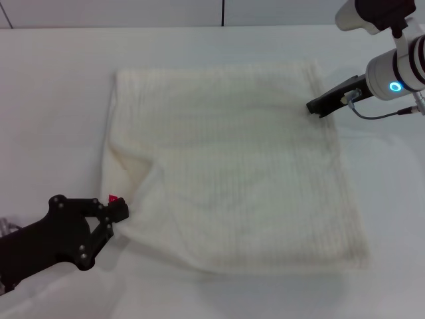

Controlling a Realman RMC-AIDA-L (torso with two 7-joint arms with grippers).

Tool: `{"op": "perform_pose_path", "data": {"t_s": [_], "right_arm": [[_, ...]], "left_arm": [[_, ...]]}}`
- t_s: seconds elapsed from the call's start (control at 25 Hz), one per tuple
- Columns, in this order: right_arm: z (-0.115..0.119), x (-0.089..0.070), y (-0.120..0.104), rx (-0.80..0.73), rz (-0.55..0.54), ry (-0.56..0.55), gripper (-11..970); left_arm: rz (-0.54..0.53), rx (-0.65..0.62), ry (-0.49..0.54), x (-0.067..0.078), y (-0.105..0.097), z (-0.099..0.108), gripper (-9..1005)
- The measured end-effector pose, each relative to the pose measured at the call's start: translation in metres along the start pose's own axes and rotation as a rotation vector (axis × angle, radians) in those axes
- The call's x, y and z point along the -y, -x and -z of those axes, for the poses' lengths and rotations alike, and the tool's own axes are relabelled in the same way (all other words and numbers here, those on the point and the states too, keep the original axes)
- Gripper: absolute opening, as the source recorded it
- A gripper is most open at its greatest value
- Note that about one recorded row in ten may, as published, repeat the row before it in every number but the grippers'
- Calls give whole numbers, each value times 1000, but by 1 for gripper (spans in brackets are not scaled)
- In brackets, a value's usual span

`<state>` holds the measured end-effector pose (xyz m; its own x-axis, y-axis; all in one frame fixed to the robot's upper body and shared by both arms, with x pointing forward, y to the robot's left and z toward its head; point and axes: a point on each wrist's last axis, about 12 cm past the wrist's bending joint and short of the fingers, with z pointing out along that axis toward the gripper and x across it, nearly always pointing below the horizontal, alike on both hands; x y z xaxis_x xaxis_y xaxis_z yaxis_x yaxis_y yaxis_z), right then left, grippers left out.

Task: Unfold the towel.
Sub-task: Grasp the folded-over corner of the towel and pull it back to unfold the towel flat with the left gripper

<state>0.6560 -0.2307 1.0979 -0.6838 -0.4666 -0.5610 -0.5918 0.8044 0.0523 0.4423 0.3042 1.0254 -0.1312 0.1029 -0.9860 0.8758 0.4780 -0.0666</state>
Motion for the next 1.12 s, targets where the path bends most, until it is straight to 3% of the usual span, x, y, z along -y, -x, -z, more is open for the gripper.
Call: {"op": "perform_pose_path", "data": {"t_s": [0.32, 0.68, 1.12], "right_arm": [[0, 0, 0, 1, 0, -1, 0], [0, 0, 2, 7, -2, 0, -1], [1, 1, 2, 16, -9, -5, 0]], "left_arm": [[-34, 41, 99, 16, -14, 11, 43], [-13, 47, 102, 24, -19, 15, 46], [14, 51, 114, 35, -24, 27, 305]]}}
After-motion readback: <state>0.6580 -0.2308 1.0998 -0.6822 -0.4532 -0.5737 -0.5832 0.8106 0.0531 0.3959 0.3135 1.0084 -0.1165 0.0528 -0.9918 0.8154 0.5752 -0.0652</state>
